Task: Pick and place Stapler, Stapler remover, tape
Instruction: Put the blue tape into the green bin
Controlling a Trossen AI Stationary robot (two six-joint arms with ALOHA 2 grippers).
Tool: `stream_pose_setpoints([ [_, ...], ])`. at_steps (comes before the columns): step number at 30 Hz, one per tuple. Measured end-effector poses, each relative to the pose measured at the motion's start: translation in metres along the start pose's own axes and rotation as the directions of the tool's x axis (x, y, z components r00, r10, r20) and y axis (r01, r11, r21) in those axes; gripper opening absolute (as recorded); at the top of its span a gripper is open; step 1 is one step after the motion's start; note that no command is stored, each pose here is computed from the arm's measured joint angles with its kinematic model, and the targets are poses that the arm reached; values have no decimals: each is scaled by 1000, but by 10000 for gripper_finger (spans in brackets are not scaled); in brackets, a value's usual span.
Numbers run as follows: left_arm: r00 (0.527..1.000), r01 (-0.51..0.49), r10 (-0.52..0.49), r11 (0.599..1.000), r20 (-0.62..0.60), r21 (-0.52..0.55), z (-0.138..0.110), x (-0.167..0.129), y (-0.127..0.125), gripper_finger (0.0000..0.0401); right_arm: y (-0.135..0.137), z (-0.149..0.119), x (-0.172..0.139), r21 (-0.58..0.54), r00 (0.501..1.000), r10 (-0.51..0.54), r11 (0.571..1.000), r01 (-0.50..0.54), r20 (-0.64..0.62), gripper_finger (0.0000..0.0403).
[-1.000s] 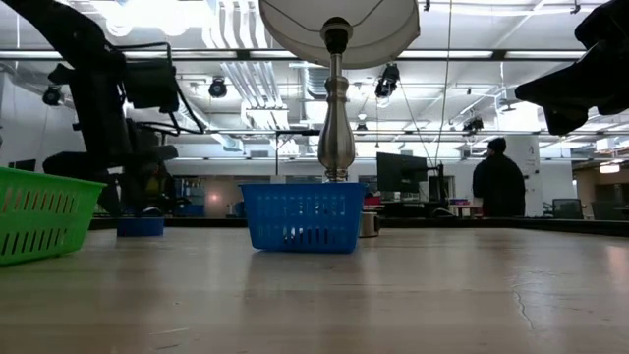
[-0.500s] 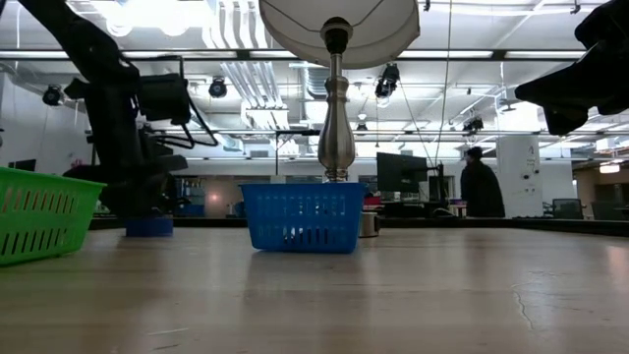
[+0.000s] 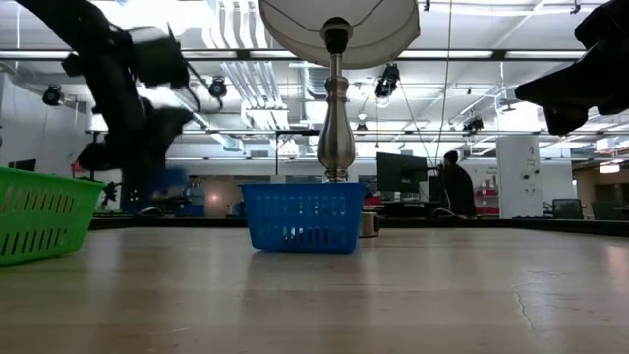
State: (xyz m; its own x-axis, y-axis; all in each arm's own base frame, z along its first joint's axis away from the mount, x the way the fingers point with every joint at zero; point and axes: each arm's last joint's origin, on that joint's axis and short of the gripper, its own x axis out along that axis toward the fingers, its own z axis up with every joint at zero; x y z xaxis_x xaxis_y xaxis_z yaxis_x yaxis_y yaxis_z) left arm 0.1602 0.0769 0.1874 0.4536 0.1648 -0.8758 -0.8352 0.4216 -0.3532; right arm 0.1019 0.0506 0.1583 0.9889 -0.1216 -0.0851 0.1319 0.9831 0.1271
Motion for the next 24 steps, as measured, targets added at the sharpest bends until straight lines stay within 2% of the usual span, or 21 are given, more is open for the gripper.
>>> stream_pose_setpoints([
  [6, 979, 204, -204, 975, -6, 92, -4, -47, -18, 45, 0, 0, 0, 0, 1000, 0, 1000, 0, 0, 9],
  [10, 957, 291, -286, 937, -52, 194, -17, -77, -26, 43, 0, 0, 0, 0, 1000, 0, 1000, 0, 0, 9],
  [14, 932, 362, -348, 898, -98, 249, -33, -97, -34, 54, 0, 0, 0, 0, 1000, 0, 1000, 0, 0, 9],
  [18, 915, 401, -373, 887, -156, 231, -53, -101, -43, 53, 0, 0, 0, 0, 1000, 0, 1000, 0, 0, 9],
  [20, 916, 391, -358, 894, -179, 218, -66, -100, -47, 50, 0, 0, 0, 0, 1000, 0, 1000, 0, 0, 9],
  [24, 931, 356, -317, 897, -179, 263, -90, -98, -55, 52, 0, 0, 0, 0, 1000, 0, 1000, 0, 0, 9],
])
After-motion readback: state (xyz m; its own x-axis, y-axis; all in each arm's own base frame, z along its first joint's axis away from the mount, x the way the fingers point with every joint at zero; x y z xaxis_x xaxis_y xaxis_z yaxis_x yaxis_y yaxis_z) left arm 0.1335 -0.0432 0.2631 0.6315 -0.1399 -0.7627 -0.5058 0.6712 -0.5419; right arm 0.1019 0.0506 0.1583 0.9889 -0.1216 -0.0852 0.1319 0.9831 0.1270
